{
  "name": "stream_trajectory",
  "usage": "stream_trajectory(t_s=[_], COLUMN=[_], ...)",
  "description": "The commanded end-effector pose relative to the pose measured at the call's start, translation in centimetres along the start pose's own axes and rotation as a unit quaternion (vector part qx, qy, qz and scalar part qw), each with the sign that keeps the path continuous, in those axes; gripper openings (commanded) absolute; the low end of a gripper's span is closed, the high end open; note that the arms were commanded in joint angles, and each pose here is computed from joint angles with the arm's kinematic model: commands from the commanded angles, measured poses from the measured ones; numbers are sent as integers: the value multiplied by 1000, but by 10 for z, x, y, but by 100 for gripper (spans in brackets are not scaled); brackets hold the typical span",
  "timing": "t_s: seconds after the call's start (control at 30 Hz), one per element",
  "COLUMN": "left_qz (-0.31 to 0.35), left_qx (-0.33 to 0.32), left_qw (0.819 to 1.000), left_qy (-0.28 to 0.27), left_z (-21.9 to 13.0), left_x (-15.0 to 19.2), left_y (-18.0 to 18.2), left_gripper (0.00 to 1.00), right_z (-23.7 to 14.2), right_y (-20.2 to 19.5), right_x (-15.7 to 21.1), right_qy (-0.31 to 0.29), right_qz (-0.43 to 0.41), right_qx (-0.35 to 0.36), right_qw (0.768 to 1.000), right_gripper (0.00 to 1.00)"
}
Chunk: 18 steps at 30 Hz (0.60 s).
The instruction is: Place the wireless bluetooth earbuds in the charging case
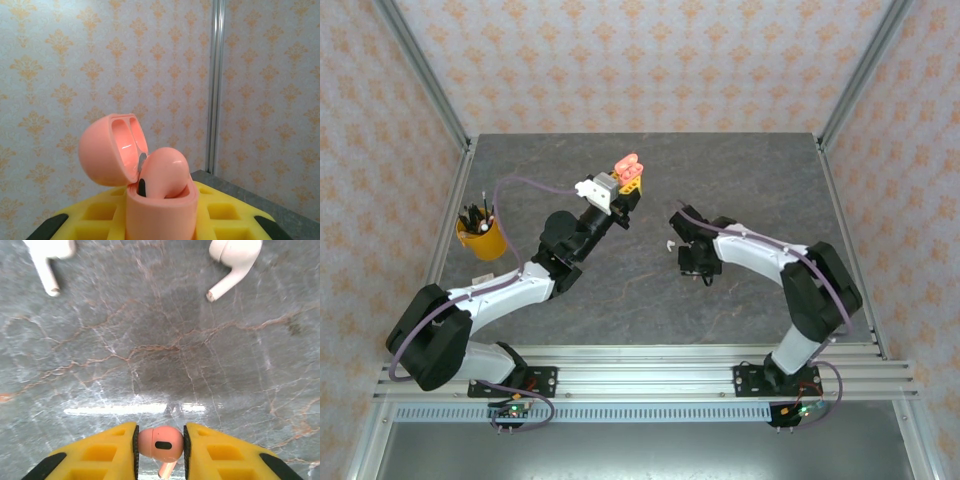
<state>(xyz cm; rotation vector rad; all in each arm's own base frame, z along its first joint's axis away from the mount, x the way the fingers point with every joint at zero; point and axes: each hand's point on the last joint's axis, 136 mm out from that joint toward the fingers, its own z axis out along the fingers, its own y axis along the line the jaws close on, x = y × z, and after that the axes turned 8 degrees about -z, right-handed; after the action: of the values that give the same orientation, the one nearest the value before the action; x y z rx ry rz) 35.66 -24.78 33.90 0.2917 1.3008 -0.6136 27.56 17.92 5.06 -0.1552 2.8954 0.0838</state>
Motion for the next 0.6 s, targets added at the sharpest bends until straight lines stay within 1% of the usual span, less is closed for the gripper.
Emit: stream_trajectory(t_s=[0.0, 0.23, 0.37, 0.4, 0.57], left_qz=[13, 13, 14, 15, 13], left_qx=[7, 11, 16, 16, 26], left_qw=[1000, 1000, 999, 1000, 1000], left_qy=[-21, -26, -27, -12, -8], left_z=[0, 1, 3, 3, 7], left_x=[-19, -25, -26, -19, -16], left_y=[-3, -5, -7, -6, -10], left_gripper=[0, 0, 0, 0, 0], right_z=[-18, -72, -119, -133, -199], right_y=[-8, -14, -18, -18, -15], right_x=[-18, -46, -68, -74, -104], right_qy=[-66, -189, -266, -286, -365], right_qz=[-8, -15, -22, -25, -42], right_qx=[6, -4, -7, -10, -16], right_qw=[998, 982, 964, 958, 930], right_gripper=[28, 29, 29, 29, 29])
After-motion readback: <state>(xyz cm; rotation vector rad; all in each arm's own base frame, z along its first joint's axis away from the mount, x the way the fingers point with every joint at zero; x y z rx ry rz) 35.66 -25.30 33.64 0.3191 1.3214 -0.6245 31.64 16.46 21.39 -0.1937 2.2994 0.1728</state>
